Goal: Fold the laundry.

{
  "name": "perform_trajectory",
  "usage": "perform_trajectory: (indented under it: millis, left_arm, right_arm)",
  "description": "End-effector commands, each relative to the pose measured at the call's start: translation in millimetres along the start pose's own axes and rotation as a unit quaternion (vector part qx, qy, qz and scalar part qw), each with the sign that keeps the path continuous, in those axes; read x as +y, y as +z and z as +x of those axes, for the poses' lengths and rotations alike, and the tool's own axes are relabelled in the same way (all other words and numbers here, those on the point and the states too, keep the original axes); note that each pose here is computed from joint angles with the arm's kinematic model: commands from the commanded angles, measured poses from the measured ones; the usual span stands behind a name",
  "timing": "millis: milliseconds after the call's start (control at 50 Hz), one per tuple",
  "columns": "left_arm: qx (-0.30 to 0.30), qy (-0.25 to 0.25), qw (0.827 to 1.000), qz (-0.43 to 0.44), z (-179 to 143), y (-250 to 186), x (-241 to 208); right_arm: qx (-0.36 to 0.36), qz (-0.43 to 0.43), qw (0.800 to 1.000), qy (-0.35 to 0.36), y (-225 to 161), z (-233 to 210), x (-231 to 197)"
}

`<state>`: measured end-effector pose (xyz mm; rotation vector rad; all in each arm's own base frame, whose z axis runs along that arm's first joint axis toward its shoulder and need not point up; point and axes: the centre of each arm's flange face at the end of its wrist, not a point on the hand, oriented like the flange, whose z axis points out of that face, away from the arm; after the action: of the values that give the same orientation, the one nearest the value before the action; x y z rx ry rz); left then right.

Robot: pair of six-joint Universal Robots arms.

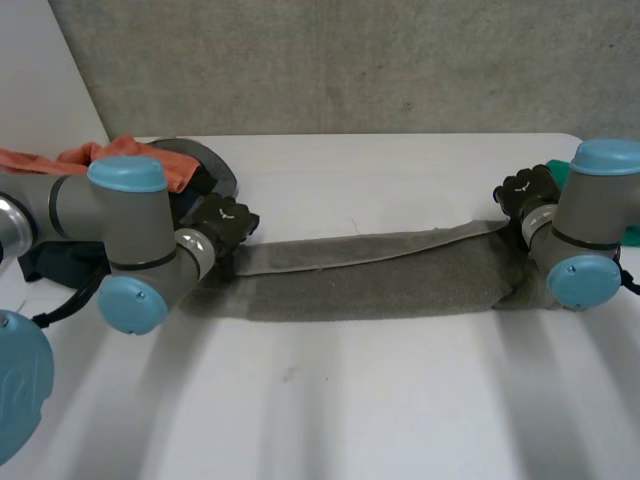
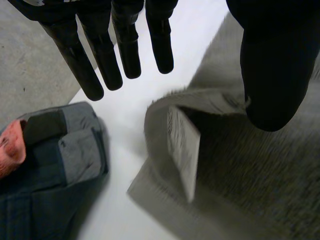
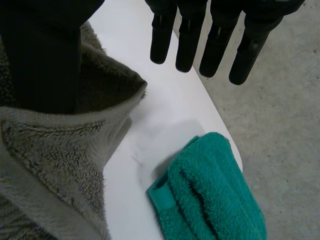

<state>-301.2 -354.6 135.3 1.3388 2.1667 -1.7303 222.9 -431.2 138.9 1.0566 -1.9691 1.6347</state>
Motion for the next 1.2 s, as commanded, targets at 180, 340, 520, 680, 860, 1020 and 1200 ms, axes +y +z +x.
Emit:
perform_trajectory:
  millis: [180,340,520,680,860,1020,1200]
  left_arm:
    - [-0.004,0.050,0.999,0.005,-6.5,7.3,4.4]
    - [0.015,0.053,0.998,0.009,9.0,14.3,6.6]
    - [-0.035,0.055,0.997,0.044,-1.8,30.7,-6.4]
    - [-0.179,0.034,0.965,0.188,-57.1,46.3,-65.7]
    - [-0.330,-0.061,0.884,0.326,-152.4,9.0,-138.6]
    - [-0.343,-0.078,0.852,0.387,-181.2,-33.8,-177.0]
    - [-0.272,-0.126,0.889,0.347,-159.1,-61.8,-143.5]
  right_arm:
    - [0.004,-0.005,1.000,0.001,3.8,-1.0,8.3]
    - [0.007,-0.011,1.000,0.002,9.0,0.4,14.0]
    - [0.026,-0.003,0.999,-0.021,18.2,4.2,14.0]
    - [0.153,0.126,0.978,-0.062,42.8,39.6,-20.1]
    - [0.325,0.310,0.892,-0.044,28.3,116.3,-93.3]
    - [0.330,0.385,0.862,-0.015,-0.1,146.2,-130.5]
    - [0.235,0.323,0.917,0.009,-26.0,121.8,-107.5]
